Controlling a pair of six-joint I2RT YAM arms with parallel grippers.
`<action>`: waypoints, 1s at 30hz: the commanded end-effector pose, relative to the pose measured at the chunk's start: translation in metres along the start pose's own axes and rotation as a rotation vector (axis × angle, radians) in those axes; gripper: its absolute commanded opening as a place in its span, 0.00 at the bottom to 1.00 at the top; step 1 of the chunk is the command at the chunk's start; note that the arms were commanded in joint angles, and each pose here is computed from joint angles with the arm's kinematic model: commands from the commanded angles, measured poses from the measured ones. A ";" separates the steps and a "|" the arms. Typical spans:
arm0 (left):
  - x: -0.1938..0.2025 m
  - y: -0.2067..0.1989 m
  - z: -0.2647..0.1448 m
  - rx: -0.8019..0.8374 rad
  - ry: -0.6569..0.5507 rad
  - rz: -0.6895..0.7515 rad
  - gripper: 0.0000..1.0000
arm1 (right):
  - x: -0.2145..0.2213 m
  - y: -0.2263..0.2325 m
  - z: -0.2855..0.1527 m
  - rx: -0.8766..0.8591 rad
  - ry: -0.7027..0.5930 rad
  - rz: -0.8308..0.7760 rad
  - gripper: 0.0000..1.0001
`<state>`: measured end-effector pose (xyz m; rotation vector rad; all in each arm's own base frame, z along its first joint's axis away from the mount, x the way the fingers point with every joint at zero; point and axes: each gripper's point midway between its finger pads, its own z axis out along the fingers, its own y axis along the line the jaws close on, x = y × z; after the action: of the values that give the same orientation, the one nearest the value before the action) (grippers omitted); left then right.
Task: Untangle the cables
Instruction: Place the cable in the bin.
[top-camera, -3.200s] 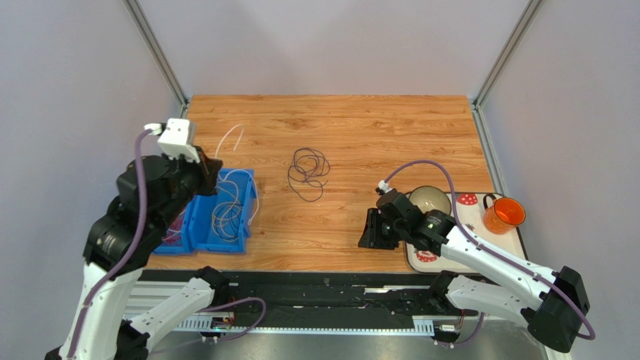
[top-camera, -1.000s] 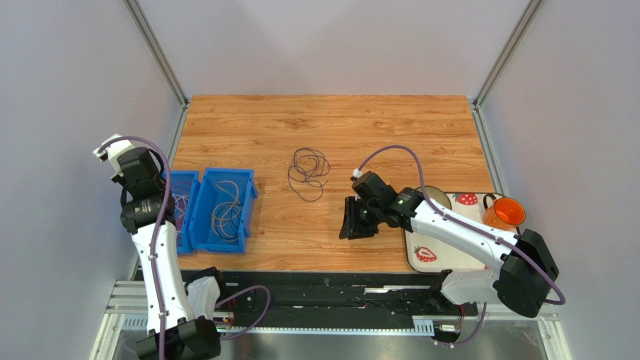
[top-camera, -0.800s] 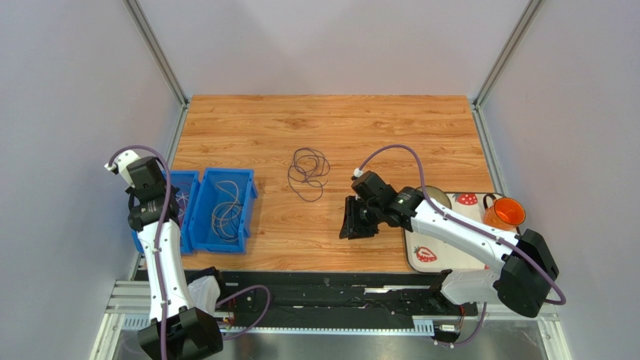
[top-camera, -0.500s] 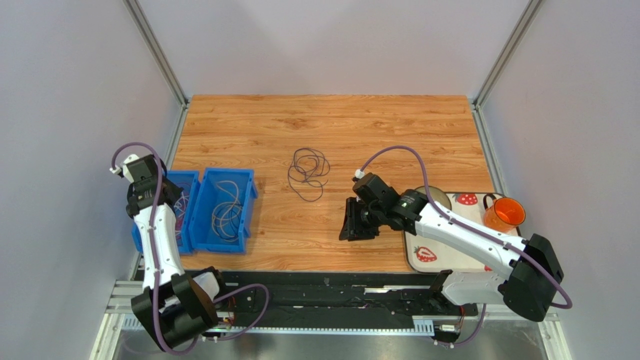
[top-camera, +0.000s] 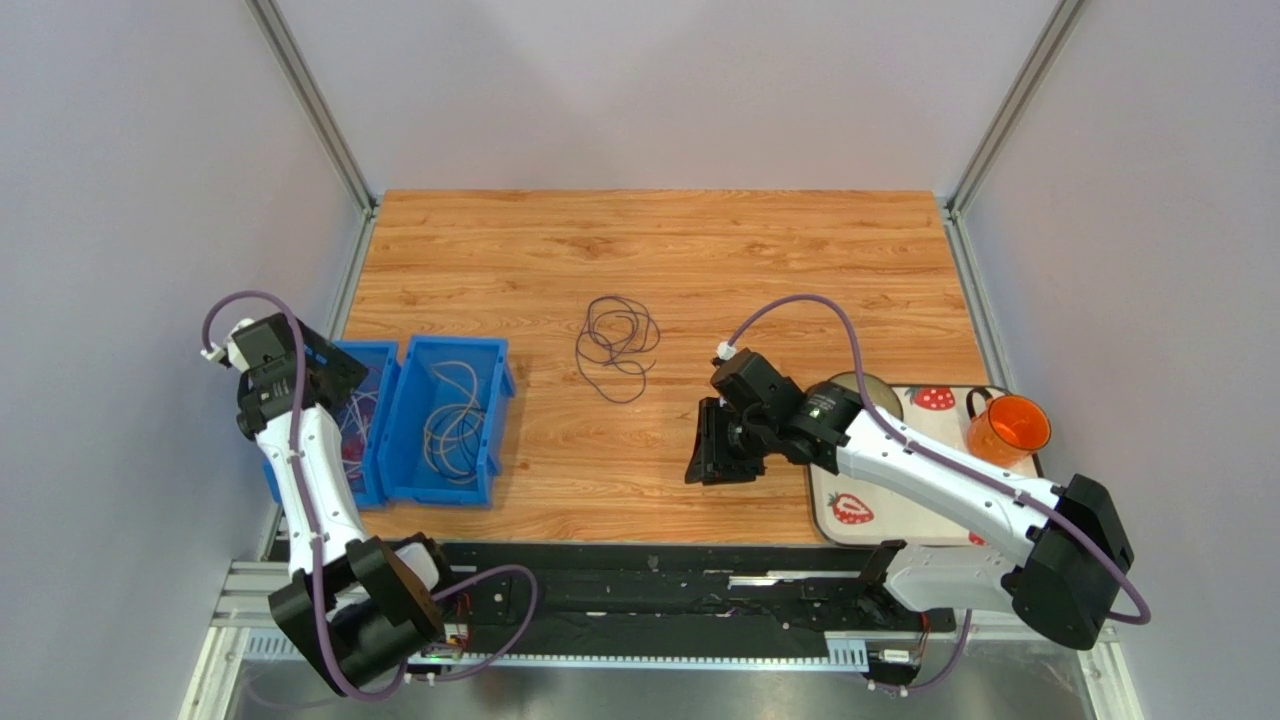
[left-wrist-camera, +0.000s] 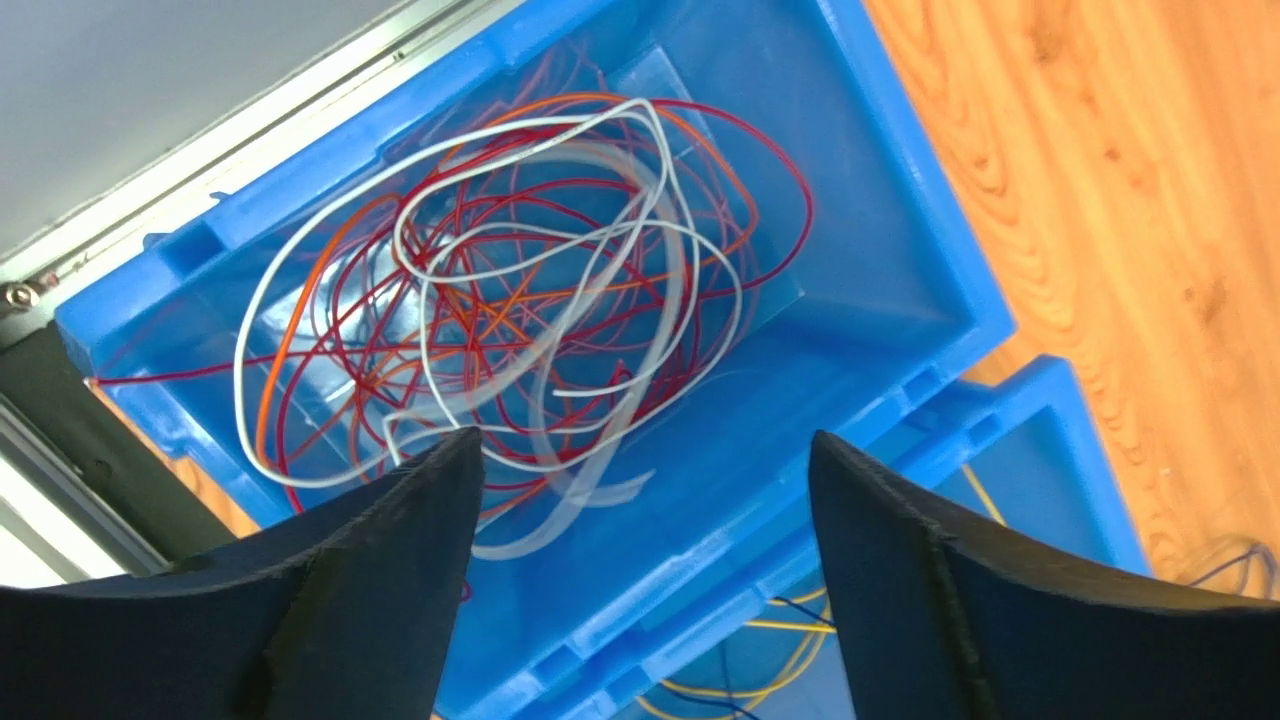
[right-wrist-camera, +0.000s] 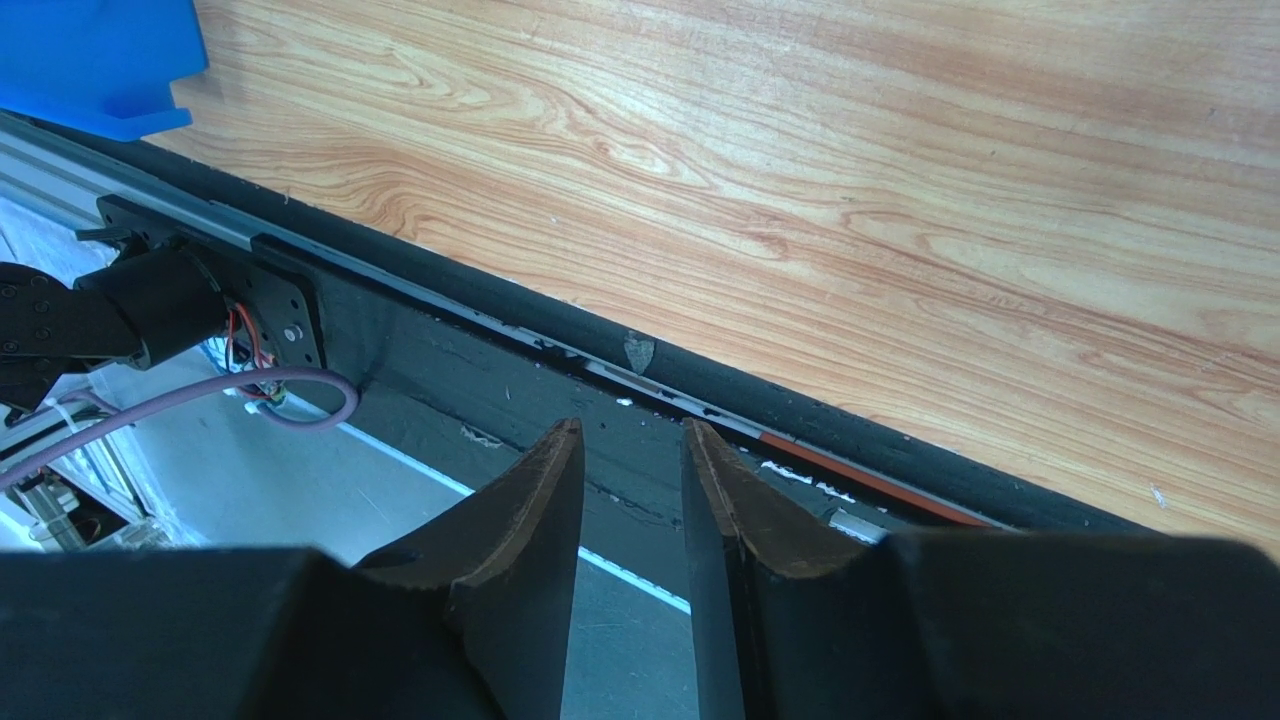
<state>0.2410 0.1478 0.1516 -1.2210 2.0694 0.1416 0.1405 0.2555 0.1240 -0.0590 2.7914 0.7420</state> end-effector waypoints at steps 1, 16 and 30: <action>-0.027 -0.011 -0.025 0.066 -0.112 -0.012 0.90 | -0.003 0.003 -0.007 -0.014 -0.029 -0.003 0.33; -0.039 -0.043 -0.070 0.312 -0.268 0.089 0.92 | -0.008 0.005 -0.006 -0.008 -0.036 -0.020 0.33; 0.038 -0.148 -0.107 0.675 -0.086 0.439 0.85 | -0.023 0.010 -0.003 0.013 -0.071 -0.063 0.34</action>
<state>0.2808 0.0142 0.2227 -0.4824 2.0493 -0.2411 0.1472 0.2531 0.1202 -0.0800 2.7894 0.6765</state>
